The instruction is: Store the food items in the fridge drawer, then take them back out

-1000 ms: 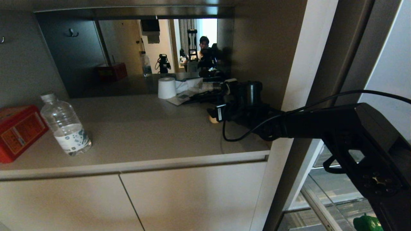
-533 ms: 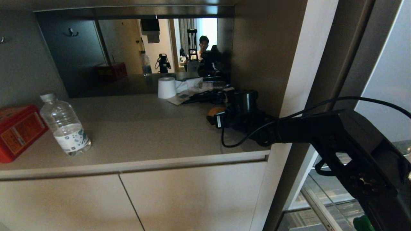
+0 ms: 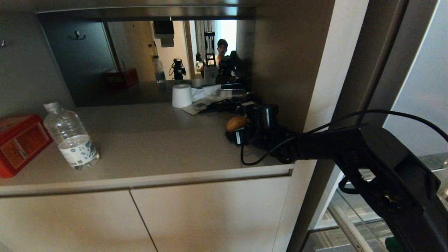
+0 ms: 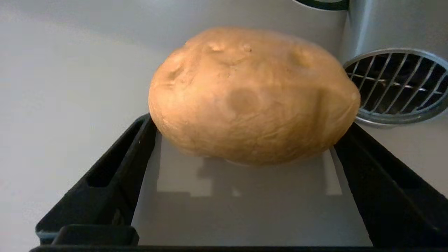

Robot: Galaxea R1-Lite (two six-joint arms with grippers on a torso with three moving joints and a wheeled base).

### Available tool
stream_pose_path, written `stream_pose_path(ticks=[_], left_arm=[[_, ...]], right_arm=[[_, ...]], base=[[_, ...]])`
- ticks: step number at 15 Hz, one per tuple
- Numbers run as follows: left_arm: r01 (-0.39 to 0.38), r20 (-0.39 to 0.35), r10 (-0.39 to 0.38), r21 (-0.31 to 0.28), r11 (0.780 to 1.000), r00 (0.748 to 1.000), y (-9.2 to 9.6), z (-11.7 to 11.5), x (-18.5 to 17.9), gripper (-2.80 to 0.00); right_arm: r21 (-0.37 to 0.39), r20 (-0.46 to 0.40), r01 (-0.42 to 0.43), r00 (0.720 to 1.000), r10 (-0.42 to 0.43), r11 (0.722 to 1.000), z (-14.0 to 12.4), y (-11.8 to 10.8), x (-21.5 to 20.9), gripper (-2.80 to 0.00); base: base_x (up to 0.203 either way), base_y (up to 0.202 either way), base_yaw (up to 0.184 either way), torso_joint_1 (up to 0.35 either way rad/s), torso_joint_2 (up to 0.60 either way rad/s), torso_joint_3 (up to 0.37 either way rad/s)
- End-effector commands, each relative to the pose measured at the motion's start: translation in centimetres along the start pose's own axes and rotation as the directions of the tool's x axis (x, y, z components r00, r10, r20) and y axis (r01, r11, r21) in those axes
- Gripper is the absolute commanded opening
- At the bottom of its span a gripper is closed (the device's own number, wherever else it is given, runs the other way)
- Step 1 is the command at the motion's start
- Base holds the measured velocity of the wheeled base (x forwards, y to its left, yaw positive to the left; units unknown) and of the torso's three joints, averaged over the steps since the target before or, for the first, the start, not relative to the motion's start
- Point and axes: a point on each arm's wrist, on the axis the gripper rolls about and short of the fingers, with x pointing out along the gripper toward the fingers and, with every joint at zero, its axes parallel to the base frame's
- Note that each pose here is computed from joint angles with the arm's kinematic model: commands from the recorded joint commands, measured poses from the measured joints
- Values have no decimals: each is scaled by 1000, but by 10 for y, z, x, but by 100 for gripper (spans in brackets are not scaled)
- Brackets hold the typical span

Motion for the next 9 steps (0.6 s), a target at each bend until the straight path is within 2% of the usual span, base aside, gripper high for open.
stream_pose_path(ticks=[1,2,3,9], left_arm=[[0,-2,0,1,1000,1000,0,0,0,-280],[0,-2,0,1,1000,1000,0,0,0,-280],[0,-2,0,1,1000,1000,0,0,0,-280],[0,-3,0,1,1000,1000,0,0,0,-280]], right_arm=[[0,4,0,1000,0,1000,1,0,0,0],[0,2,0,1000,0,1000,-1,0,1,0],[0,4,0,1000,0,1000,0,0,1,-280],[5,28,4,1000,-4,1000,12,0,-6,-280]], base=[[0,0,0,0,0,0],[0,0,0,0,0,0],[0,0,0,0,0,0],[0,0,0,0,0,0]])
